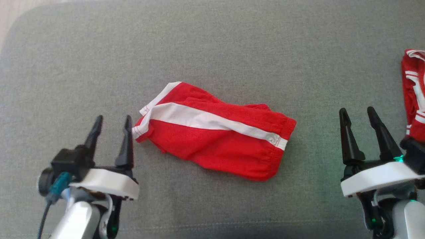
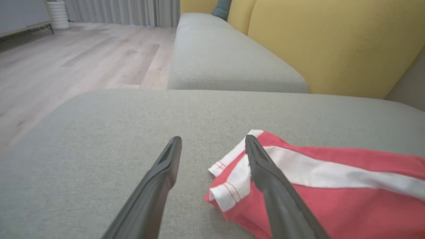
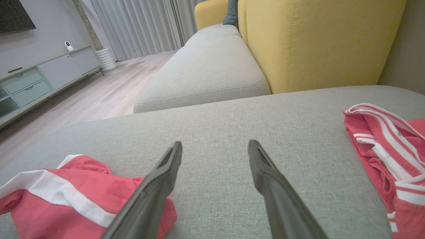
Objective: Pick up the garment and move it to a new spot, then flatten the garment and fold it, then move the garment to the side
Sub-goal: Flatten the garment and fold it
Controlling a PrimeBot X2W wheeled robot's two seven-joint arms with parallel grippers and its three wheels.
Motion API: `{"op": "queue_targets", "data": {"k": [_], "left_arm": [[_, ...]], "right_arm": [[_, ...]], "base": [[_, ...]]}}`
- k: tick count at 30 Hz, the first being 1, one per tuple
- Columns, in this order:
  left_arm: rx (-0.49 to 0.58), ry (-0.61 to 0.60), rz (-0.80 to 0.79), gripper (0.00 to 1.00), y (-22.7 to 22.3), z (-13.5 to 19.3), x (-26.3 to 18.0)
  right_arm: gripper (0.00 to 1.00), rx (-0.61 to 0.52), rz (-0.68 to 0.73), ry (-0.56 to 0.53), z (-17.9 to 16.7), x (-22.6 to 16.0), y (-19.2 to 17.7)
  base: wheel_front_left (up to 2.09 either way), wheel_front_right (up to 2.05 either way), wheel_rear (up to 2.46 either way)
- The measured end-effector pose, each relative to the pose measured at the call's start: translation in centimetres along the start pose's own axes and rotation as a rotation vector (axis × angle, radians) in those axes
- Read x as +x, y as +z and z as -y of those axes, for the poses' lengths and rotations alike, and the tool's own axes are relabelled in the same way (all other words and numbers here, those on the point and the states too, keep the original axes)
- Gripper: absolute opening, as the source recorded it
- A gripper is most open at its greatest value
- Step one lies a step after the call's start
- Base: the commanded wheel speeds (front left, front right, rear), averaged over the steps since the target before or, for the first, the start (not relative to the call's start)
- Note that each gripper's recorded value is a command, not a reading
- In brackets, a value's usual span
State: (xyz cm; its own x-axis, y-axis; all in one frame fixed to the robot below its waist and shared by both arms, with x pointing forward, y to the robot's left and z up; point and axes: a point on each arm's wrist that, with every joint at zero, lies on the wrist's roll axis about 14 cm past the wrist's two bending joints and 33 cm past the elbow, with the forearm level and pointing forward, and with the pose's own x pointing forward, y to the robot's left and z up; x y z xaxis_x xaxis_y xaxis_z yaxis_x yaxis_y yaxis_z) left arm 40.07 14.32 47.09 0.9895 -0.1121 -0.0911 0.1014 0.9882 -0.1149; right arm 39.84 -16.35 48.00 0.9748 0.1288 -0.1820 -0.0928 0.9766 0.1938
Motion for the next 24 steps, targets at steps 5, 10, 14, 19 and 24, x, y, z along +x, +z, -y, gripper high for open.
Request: {"op": "queue_targets", "data": {"k": [5, 10, 14, 19, 24], "left_arm": [[0.012, 0.053, 0.085, 1.0, 2.0, -1.3, -0.1], [0.015, 0.065, 0.091, 1.0, 2.1, -1.5, -1.1], [0.021, 0.064, 0.085, 1.0, 1.8, -1.4, -2.0], [0.021, 0.064, 0.088, 1.0, 1.9, -1.4, -2.2], [0.022, 0.062, 0.09, 1.0, 2.0, -1.4, -2.3]], "right_arm": [[1.0, -0.012, 0.02, 0.003, -0.2, -0.3, 0.7], [1.0, -0.016, 0.035, 0.006, -0.4, -0.9, 1.4], [1.0, -0.018, 0.049, 0.005, -0.4, -1.3, 1.8], [1.0, -0.018, 0.043, 0.006, -0.5, -1.8, 1.6], [1.0, -0.019, 0.043, 0.009, -0.6, -1.8, 1.8]], "base": [[0.0, 0.0, 0.0], [0.0, 0.0, 0.0], [0.0, 0.0, 0.0], [0.0, 0.0, 0.0], [0.0, 0.0, 0.0]]}}
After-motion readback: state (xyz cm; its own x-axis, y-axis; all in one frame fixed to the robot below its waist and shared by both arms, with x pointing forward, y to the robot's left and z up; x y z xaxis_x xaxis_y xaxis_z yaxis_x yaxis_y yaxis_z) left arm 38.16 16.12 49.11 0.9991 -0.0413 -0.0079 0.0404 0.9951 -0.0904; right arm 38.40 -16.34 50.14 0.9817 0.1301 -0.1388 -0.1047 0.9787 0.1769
